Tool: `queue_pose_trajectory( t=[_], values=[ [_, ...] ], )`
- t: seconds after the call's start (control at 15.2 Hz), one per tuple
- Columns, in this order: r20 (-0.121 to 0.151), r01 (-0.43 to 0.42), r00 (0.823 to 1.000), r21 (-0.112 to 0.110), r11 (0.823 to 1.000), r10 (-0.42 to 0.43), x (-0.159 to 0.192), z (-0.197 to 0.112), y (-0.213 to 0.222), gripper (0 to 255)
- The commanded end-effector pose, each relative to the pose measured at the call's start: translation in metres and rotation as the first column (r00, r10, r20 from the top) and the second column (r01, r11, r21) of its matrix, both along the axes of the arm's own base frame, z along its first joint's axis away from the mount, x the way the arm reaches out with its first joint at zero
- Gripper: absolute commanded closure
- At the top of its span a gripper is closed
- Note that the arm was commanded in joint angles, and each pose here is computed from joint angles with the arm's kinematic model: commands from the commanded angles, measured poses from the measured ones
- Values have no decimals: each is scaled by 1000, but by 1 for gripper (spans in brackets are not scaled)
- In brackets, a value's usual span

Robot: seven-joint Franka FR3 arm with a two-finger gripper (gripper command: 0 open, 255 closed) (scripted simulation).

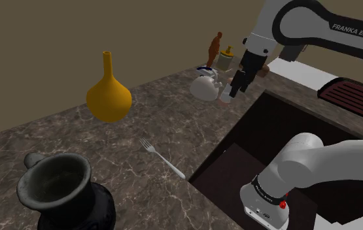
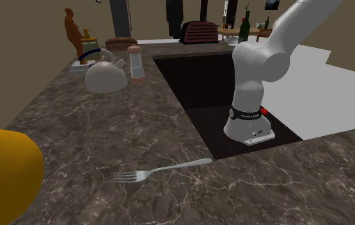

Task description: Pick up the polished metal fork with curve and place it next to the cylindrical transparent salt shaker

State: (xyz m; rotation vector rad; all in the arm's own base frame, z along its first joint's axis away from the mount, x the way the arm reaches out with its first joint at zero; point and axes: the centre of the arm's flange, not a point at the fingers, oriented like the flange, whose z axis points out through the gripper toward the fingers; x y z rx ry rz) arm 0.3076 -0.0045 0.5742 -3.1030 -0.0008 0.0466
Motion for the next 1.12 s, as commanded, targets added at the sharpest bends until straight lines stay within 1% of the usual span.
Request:
queue_pose_trajectory(
  t=[0.0, 1.06],
  values=[
    [0, 0, 1000, 0, 1000, 0, 0, 0, 0, 0],
    [57, 67, 996, -17, 998, -66, 46, -117, 170, 0]
  ],
)
